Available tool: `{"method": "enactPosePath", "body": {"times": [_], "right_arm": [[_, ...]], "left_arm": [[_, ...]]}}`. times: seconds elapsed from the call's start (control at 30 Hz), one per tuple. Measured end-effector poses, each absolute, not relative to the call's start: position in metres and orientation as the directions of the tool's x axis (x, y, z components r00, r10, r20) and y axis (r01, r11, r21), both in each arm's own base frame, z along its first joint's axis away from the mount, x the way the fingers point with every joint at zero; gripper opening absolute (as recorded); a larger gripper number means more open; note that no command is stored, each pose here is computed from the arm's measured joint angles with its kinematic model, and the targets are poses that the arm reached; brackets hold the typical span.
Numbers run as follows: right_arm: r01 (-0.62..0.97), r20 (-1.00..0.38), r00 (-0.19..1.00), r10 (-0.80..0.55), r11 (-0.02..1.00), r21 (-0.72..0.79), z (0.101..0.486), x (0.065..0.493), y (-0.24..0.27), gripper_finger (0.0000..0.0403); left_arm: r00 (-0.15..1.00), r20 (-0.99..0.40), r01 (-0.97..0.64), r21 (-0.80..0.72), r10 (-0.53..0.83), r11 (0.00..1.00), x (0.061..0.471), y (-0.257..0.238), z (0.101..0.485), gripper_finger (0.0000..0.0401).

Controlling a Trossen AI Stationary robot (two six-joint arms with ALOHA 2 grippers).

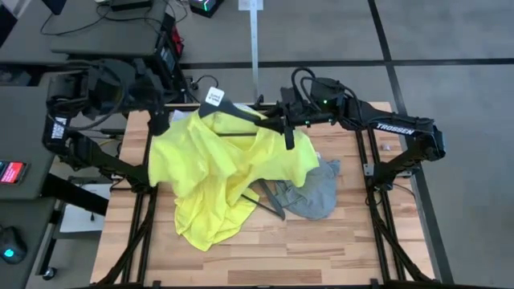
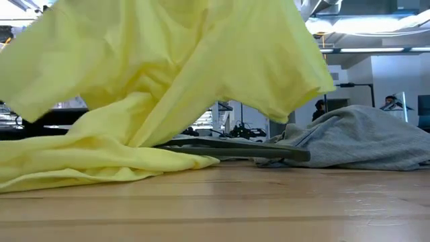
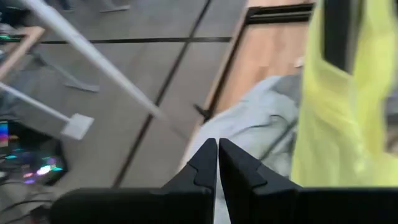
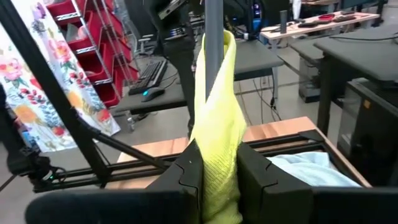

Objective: Hang clothes
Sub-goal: Hang the yellow shirt on the rack

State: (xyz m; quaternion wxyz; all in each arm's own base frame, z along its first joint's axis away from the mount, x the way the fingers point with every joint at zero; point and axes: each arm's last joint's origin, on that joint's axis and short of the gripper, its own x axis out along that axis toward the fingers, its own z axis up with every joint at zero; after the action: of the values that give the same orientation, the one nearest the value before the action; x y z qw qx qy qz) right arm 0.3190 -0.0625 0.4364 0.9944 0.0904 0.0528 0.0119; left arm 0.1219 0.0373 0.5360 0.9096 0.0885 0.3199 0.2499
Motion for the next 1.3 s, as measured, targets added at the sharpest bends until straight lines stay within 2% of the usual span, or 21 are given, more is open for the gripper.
{"method": "enactPosePath", "body": {"times": [0.13, 0.27, 0.4, 0.57, 0.7, 0.83, 0.97, 1.13, 1.3], "right_arm": [[0.007, -0.106, 0.994, 0.012, 0.984, 0.181, 0.436, 0.318, -0.066, 0.0036], [0.028, -0.117, 0.993, -0.007, 0.984, 0.178, 0.435, 0.317, -0.07, 0.0036], [0.032, -0.133, 0.991, -0.008, 0.983, 0.178, 0.434, 0.316, -0.072, 0.0036], [0.035, -0.135, 0.991, -0.014, 0.987, 0.155, 0.434, 0.316, -0.073, 0.0036], [0.045, -0.133, 0.991, -0.025, 0.987, 0.153, 0.434, 0.315, -0.076, 0.0036], [0.062, -0.133, 0.99, -0.042, 0.986, 0.153, 0.434, 0.313, -0.081, 0.0036], [0.073, -0.133, 0.99, -0.053, 0.986, 0.152, 0.434, 0.312, -0.085, 0.0036], [0.085, -0.122, 0.99, -0.068, 0.987, 0.14, 0.435, 0.312, -0.087, 0.0036], [0.09, -0.118, 0.99, -0.075, 0.988, 0.124, 0.436, 0.313, -0.083, 0.0036]], "left_arm": [[0.719, -0.589, -0.369, 0.127, 0.369, 0.921, 0.125, 0.032, 0.532, 0.0002], [0.742, -0.625, -0.326, -0.022, 0.241, 0.945, 0.133, 0.026, 0.525, 0.0027], [0.692, -0.697, -0.348, -0.089, 0.191, 0.933, 0.143, 0.021, 0.506, 0.0067], [0.58, -0.793, -0.48, -0.147, 0.187, 0.865, 0.152, 0.02, 0.472, 0.0097], [0.464, -0.839, -0.651, -0.103, 0.286, 0.752, 0.162, 0.023, 0.446, 0.0094], [0.392, -0.813, -0.741, -0.002, 0.43, 0.672, 0.168, 0.02, 0.434, 0.0092], [0.359, -0.751, -0.782, 0.082, 0.555, 0.617, 0.176, 0.013, 0.429, 0.0091], [0.273, -0.628, -0.846, 0.204, 0.729, 0.492, 0.183, 0.015, 0.419, 0.0091], [0.262, -0.544, -0.887, 0.189, 0.797, 0.421, 0.196, 0.023, 0.411, 0.0091]]}}
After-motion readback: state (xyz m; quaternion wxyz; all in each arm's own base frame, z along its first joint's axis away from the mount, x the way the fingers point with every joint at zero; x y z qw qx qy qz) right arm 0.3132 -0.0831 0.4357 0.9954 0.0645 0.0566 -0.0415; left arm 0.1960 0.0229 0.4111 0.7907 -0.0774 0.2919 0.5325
